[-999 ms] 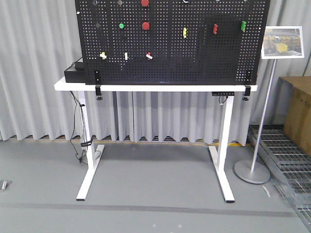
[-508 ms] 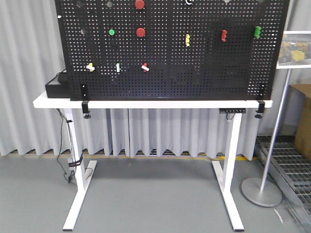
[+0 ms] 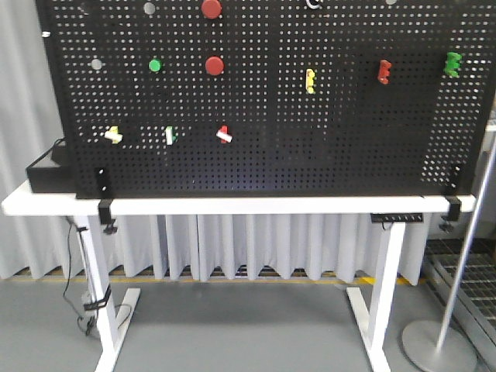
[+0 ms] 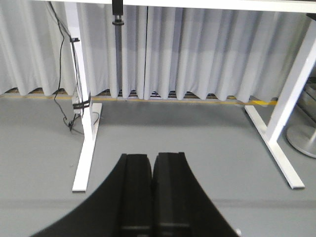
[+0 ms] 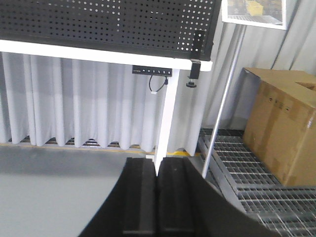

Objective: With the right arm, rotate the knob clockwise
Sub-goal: 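Drive the base forward toward the black pegboard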

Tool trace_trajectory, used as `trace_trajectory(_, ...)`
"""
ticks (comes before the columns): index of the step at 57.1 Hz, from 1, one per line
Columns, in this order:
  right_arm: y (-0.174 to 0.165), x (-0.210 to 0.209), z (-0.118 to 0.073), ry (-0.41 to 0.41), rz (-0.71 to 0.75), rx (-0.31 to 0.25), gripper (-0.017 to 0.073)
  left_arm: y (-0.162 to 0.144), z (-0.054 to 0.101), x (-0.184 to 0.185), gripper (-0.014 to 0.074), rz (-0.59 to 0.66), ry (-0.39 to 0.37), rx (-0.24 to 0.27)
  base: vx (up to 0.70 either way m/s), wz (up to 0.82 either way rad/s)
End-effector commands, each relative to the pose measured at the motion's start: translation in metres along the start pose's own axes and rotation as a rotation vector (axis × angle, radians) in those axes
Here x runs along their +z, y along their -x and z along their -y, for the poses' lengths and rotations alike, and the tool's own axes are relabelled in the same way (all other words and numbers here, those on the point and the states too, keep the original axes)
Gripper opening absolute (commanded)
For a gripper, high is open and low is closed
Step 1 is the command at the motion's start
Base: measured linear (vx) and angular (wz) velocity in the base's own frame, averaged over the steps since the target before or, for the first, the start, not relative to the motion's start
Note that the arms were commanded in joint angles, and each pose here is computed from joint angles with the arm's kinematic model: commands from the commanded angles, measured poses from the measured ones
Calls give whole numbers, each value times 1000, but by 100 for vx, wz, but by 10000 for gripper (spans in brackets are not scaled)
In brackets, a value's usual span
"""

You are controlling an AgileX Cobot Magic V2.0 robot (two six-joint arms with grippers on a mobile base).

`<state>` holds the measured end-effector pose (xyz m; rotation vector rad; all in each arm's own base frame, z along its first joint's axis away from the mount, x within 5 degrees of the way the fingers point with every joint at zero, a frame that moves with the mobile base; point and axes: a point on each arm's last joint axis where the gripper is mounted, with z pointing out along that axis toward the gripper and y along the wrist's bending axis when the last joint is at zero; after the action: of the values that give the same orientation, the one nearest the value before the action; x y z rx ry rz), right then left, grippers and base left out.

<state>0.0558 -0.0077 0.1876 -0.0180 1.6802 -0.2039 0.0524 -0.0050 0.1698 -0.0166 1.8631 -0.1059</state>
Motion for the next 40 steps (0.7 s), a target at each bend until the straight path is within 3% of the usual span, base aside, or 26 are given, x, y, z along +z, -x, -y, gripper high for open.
trace_trajectory(1, 6, -1, 0, -9, 84, -13, -4, 4, 0, 0, -6, 79, 2, -11, 43, -1)
trace_trajectory(40, 6, -1, 0, -9, 87, -13, -4, 4, 0, 0, -6, 79, 2, -11, 44, -1)
